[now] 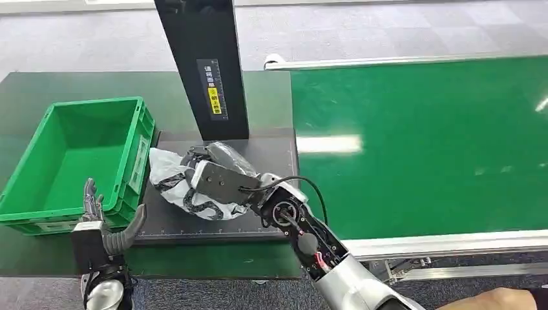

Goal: Moved the parcel from conveyor to table for the left to box.

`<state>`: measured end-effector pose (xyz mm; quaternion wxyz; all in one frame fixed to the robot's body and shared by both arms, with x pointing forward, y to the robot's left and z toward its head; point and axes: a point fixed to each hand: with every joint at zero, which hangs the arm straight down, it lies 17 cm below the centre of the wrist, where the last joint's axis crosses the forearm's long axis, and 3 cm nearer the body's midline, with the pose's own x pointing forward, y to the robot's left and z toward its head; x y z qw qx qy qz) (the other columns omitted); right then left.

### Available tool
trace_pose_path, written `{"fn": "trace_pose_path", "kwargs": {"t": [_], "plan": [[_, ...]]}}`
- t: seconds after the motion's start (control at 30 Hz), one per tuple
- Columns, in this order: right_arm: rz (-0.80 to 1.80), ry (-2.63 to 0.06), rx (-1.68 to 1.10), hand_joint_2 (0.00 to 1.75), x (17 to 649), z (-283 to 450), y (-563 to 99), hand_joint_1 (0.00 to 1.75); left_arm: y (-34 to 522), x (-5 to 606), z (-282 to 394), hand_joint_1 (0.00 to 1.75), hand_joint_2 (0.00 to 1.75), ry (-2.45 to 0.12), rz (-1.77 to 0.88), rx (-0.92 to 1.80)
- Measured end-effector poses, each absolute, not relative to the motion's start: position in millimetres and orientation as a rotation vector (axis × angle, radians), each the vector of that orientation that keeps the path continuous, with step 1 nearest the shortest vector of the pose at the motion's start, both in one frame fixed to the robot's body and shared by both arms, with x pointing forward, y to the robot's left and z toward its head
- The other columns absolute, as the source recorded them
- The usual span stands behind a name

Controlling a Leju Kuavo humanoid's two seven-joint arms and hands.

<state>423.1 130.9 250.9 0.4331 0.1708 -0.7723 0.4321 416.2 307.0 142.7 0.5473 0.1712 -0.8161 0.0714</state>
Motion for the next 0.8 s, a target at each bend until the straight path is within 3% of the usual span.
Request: {"fn": "trace_pose_path", "kwargs": {"t": [0.03,0.07,0.37,0.8], "plan": [[1.08,-1.916,0.437,1.75,421.4,250.1,134.7,0.75,308.0,416.1,142.3,0.0,1.75,-1.932,0.171,0.408],[1.077,-1.904,0.453,1.75,419.1,248.9,138.9,0.0,308.5,416.0,142.1,0.0,1.75,-1.931,0.171,0.41],[0.966,-1.785,0.57,1.75,419.5,226.5,148.4,0.0,314.3,414.2,135.3,0.0,1.75,-1.902,0.164,0.433],[0.551,-1.892,0.764,1.75,447.5,258.9,54.0,0.0,345.3,391.0,140.7,0.0,1.75,-1.904,0.12,0.551]]}}
